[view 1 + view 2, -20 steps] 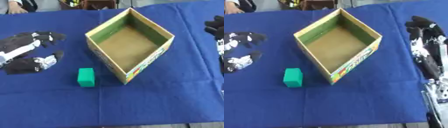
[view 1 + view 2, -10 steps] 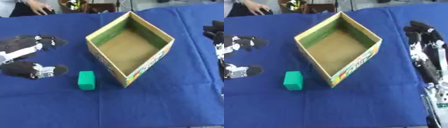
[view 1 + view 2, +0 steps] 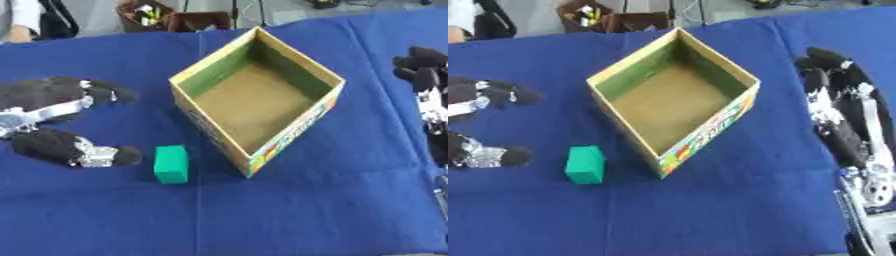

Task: Pick up objects on the table and place them in the box.

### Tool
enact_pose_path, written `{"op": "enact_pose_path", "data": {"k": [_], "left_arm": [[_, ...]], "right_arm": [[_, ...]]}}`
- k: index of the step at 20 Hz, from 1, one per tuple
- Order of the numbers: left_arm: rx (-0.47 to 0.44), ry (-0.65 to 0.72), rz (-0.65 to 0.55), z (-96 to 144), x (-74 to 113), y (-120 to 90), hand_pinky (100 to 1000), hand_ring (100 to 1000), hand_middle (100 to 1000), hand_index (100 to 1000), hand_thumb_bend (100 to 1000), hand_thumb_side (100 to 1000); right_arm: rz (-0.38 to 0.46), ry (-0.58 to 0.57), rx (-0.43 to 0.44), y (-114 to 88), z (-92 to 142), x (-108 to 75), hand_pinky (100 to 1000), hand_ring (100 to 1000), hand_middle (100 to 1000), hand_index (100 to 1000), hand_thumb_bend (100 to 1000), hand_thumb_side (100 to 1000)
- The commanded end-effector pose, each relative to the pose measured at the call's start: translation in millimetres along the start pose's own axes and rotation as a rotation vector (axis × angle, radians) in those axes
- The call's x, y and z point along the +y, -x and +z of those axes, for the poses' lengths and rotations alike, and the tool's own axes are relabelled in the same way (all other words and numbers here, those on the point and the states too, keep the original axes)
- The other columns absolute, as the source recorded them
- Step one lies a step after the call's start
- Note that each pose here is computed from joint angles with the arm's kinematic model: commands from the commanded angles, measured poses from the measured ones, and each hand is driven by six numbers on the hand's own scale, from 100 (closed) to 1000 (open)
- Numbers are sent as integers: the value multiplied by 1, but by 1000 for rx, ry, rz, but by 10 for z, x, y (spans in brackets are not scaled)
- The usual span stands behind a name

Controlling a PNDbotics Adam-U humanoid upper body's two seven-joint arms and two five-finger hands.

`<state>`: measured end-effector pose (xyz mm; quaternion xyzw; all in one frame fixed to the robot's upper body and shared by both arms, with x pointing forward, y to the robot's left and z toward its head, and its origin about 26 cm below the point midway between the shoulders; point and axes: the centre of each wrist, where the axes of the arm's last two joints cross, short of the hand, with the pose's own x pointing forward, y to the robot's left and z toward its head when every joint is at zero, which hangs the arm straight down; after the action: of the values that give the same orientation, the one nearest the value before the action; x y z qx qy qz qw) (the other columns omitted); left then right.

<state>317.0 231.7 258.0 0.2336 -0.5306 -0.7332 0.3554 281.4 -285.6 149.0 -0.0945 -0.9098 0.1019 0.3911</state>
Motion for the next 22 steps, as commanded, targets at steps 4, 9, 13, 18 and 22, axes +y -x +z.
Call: {"op": "enact_pose_path", "data": {"k": [4,9,13,18,22], "left_arm": [[-4,55,-28,-161,38,4,798,886,887,1000,677,941],[-4,96,-28,-316,-10,34,778,865,845,1000,680,916],[-21,121,-6,-450,-63,31,753,854,824,1000,668,896],[-30,164,23,-618,-169,36,730,840,823,1000,682,881],[-26,182,33,-713,-225,56,731,841,832,1000,685,862]], "right_arm": [[14,-13,-14,-59,-28,-17,850,827,670,812,100,578],[9,-17,-11,-59,-31,-7,851,827,669,808,100,577],[6,-18,-12,-61,-37,0,851,827,668,806,100,577],[0,-20,-16,-64,-45,9,851,827,667,803,100,576],[-4,-22,-17,-67,-51,14,851,827,666,799,100,575]]}}
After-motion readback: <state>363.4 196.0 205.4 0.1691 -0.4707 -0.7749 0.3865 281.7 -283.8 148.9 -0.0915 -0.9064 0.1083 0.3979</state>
